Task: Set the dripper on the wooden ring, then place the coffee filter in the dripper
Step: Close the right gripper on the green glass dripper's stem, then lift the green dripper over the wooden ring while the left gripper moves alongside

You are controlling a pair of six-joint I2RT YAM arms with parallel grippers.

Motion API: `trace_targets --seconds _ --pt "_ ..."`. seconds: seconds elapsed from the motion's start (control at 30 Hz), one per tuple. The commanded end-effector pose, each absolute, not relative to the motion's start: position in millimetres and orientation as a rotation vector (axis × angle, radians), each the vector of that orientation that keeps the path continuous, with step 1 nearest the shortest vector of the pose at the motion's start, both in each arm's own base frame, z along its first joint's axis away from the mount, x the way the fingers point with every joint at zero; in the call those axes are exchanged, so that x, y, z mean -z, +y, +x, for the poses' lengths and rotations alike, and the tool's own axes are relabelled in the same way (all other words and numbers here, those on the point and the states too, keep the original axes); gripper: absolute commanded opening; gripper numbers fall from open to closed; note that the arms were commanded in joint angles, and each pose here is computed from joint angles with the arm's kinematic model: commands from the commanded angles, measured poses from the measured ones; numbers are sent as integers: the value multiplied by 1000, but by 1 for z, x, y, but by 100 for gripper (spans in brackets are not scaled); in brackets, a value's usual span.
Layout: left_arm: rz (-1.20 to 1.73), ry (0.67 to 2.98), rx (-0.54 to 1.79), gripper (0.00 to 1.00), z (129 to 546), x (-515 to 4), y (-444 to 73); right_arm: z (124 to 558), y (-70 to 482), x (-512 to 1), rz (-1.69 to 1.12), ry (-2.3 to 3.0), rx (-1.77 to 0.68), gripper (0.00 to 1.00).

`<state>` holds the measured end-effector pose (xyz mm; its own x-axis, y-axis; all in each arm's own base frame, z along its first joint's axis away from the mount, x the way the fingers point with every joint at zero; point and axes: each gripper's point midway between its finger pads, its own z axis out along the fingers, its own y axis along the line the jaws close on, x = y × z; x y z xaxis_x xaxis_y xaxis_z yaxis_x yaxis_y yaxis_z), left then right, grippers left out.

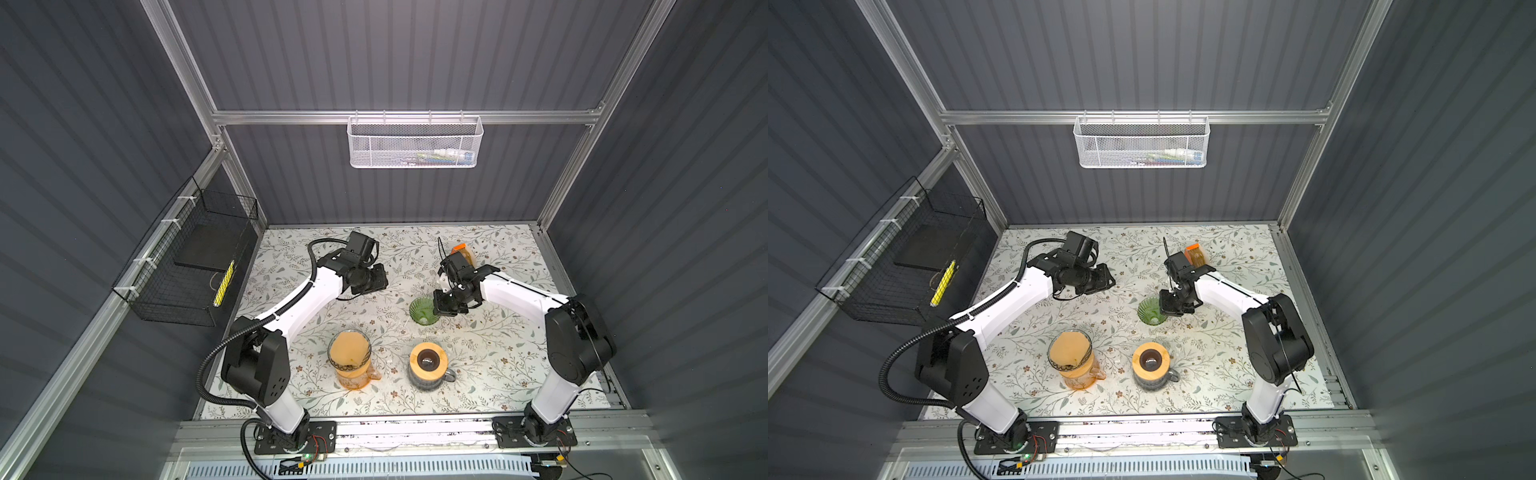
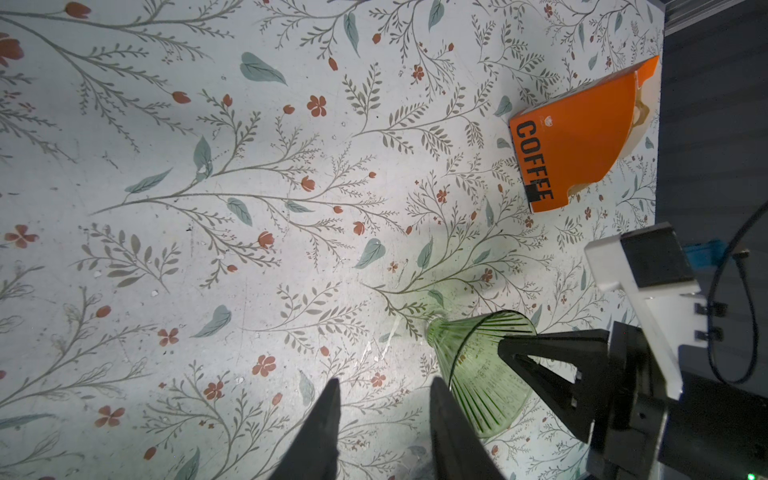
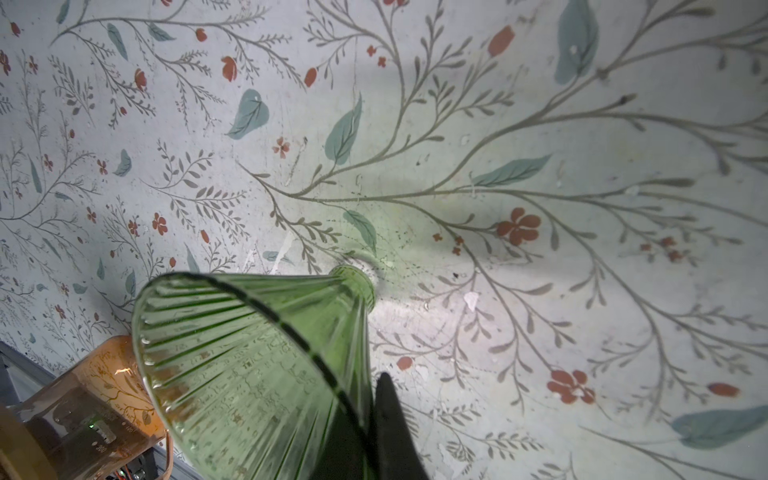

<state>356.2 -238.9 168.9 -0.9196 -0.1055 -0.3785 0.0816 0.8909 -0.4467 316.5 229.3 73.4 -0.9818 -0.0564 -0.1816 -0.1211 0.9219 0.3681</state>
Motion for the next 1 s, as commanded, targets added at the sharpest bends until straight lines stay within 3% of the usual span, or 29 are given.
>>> trace_targets --seconds 0.0,0.47,0.97 --pt "23 2604 673 37 357 -191 -241 322 230 -94 -142 2873 -589 0" --pt "62 2542 737 37 325 -219 -242 303 220 -155 -107 2757 -650 0" --pt "192 2494 706 37 285 -229 -267 239 207 -218 -157 2653 -649 0"
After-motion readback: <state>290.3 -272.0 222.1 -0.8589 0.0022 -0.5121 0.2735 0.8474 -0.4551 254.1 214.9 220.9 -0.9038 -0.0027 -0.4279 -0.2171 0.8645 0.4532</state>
